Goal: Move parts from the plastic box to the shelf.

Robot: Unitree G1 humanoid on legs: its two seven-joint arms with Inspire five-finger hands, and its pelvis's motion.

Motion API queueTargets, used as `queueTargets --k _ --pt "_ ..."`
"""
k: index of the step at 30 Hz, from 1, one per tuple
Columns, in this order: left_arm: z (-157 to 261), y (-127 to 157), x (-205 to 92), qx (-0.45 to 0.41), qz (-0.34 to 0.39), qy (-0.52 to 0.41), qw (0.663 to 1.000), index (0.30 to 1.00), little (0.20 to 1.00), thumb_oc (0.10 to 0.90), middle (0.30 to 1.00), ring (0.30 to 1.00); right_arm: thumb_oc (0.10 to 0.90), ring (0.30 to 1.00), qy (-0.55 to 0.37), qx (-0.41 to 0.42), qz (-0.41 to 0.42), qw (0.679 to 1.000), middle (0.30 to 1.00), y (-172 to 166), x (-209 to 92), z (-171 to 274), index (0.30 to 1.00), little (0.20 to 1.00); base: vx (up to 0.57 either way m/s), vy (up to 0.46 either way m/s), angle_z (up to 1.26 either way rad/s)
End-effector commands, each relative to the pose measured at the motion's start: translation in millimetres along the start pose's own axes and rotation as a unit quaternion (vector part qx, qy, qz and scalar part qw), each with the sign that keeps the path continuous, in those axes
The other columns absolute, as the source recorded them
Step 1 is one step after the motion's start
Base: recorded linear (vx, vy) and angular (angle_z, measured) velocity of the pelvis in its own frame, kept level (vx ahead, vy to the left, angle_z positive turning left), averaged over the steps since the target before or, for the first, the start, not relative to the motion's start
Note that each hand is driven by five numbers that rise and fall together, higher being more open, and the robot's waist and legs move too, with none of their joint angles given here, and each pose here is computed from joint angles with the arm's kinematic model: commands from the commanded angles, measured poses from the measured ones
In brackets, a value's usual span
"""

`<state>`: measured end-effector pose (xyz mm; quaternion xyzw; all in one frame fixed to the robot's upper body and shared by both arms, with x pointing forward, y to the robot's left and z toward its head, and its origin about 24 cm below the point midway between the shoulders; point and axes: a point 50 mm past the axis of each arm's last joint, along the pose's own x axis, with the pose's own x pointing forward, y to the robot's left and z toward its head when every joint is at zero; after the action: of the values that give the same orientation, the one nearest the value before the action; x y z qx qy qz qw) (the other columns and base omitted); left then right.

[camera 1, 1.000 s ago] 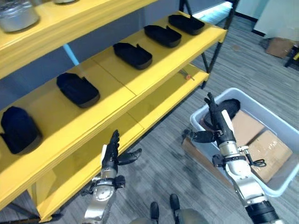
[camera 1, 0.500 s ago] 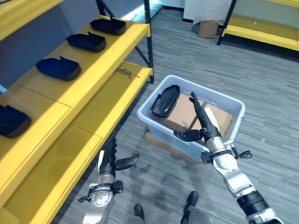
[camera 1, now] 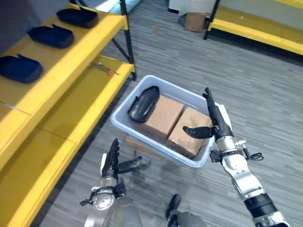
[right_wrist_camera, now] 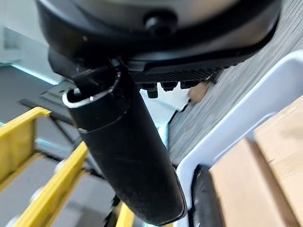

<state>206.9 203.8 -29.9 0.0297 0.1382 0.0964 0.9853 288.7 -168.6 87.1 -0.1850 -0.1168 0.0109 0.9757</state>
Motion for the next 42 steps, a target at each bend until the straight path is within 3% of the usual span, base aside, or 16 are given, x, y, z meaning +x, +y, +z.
queueTargets --k 1,9,14,20,24,26,27,32,42 --pt "51.6 17.7 0.0 -0.009 0.017 -0.131 0.991 1.0 1.0 0.9 1.0 1.0 0.9 1.0 -0.165 -0.001 -0.01 0.986 1.0 -18.4 6.1 61.8 1.0 1.0 0.21 0.46 -1.04" --pt "79.7 35.9 9.3 0.05 0.033 -0.186 0.981 1.0 1.0 0.9 1.0 1.0 0.9 1.0 -0.163 -0.029 -0.024 0.986 1.0 -21.0 11.3 63.4 1.0 1.0 0.1 0.332 -0.56" --pt "98.2 28.8 12.9 0.048 0.021 -0.22 0.974 1.0 1.0 0.9 1.0 1.0 0.9 1.0 -0.208 -0.149 -0.055 0.965 1.0 -46.9 30.8 86.5 1.0 1.0 -0.02 -0.034 0.16" --pt "105.2 27.4 11.0 0.046 0.008 -0.235 0.971 1.0 1.0 0.9 1.0 1.0 0.9 1.0 -0.285 -0.398 -0.069 0.869 1.0 -69.6 78.1 149.0 1.0 1.0 -0.04 -0.122 0.07" --pt "107.0 27.7 11.3 0.05 0.007 -0.239 0.97 1.0 1.0 0.9 1.0 1.0 0.9 1.0 -0.298 -0.473 -0.072 0.826 1.0 -73.5 90.5 166.3 1.0 1.0 0.0 -0.061 0.09" --pt "108.8 29.3 11.1 0.05 0.01 -0.244 0.968 1.0 1.0 0.9 1.0 1.0 0.9 1.0 -0.298 -0.528 -0.076 0.792 1.0 -76.8 97.2 173.5 1.0 1.0 0.0 -0.07 0.04" --pt "109.7 30.0 11.3 0.051 0.012 -0.246 0.968 1.0 1.0 0.9 1.0 1.0 0.9 1.0 -0.299 -0.576 -0.073 0.757 1.0 -79.2 99.7 177.7 1.0 1.0 -0.01 -0.065 0.11" --pt "114.0 29.4 13.2 0.057 0.01 -0.255 0.965 1.0 1.0 0.9 1.0 1.0 0.9 1.0 -0.308 -0.673 -0.073 0.669 1.0 -83.4 107.9 196.2 1.0 1.0 0.0 -0.053 0.09" --pt "119.1 25.5 15.8 0.055 0.007 -0.265 0.963 1.0 1.0 0.9 1.0 1.0 0.9 1.0 -0.309 -0.739 -0.086 0.592 1.0 -90.7 115.3 217.6 1.0 1.0 0.02 -0.024 0.08"
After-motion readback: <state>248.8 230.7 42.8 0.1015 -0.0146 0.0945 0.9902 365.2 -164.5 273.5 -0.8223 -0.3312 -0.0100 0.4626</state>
